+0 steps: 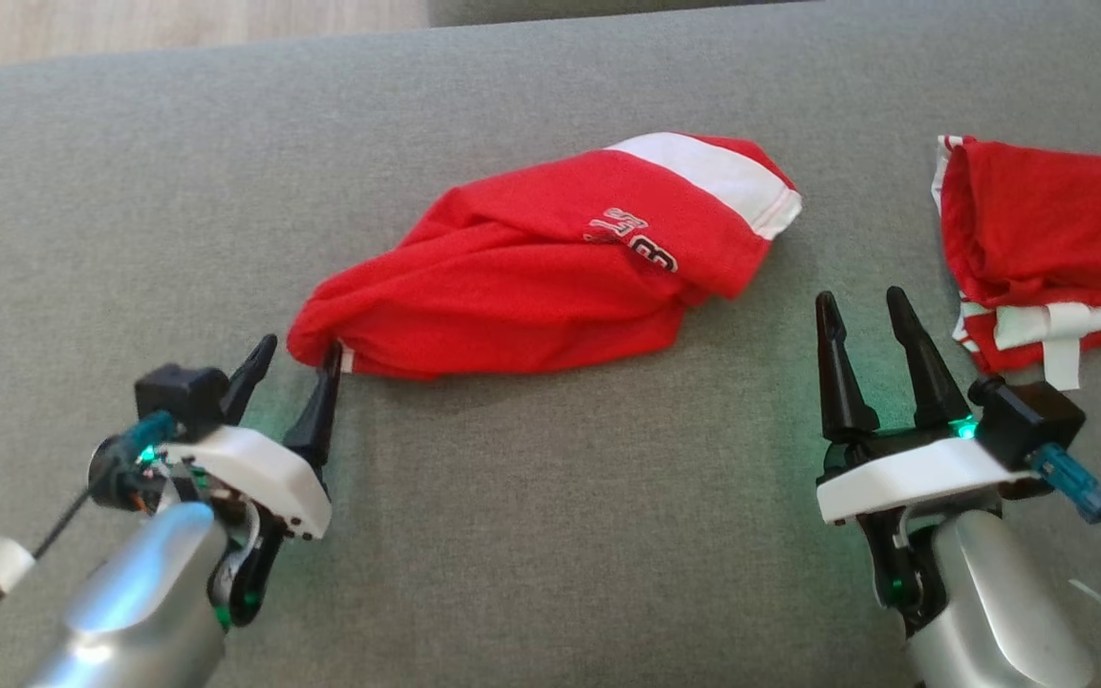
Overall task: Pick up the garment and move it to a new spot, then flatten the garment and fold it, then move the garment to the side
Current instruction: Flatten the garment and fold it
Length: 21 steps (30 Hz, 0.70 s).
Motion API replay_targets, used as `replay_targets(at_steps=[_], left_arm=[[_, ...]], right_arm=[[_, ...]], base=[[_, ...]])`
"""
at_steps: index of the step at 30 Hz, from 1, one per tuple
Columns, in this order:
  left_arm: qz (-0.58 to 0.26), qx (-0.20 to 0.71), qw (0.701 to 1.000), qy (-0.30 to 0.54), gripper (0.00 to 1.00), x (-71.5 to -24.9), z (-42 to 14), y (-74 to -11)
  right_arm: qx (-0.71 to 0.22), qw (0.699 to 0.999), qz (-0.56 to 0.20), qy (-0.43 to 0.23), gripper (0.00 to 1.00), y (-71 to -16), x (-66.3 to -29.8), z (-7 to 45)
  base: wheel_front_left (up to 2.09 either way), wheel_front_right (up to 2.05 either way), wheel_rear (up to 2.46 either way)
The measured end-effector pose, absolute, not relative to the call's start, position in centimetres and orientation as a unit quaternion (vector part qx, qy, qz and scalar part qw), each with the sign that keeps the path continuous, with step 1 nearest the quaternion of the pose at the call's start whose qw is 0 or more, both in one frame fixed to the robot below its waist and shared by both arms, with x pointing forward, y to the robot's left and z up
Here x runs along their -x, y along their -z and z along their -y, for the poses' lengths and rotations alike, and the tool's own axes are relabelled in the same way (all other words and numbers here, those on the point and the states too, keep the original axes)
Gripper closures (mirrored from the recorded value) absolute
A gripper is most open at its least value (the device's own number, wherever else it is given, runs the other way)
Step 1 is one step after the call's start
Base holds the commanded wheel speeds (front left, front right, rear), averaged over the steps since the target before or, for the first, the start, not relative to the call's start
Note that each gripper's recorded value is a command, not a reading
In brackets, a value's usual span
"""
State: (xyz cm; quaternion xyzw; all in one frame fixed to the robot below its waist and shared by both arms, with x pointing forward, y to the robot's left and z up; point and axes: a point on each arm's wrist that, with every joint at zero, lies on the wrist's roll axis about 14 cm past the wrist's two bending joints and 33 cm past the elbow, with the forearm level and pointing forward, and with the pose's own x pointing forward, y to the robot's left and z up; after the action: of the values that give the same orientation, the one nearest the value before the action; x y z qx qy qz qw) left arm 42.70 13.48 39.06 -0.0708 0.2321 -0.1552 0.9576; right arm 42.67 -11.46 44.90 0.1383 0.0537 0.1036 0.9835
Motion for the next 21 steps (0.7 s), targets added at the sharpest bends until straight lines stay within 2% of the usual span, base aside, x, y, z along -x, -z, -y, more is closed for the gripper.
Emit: replay_targets(at_steps=[6,12,15,21], left_arm=[[-0.164,0.052,0.974,0.145,0.0,-43.4,-14.1,-41.8],[-0.055,0.079,0.987,0.126,0.0,-44.3,-14.0,-48.4],[-0.017,0.083,0.99,0.11,0.0,-43.0,-14.3,-50.2],[-0.013,0.086,0.993,0.083,0.0,-39.2,-14.4,-49.3]], right_arm=[[-0.137,0.983,-0.045,-0.116,0.0,-45.9,-42.7,10.7],[-0.137,0.983,-0.029,-0.122,0.0,-47.2,-42.4,10.4],[-0.138,0.983,-0.031,-0.12,0.0,-47.1,-41.8,10.5],[-0.138,0.982,-0.031,-0.122,0.0,-47.2,-41.3,10.4]], base=[[0.0,0.0,0.0],[0.0,0.0,0.0],[0.0,0.0,0.0],[0.0,0.0,0.0]])
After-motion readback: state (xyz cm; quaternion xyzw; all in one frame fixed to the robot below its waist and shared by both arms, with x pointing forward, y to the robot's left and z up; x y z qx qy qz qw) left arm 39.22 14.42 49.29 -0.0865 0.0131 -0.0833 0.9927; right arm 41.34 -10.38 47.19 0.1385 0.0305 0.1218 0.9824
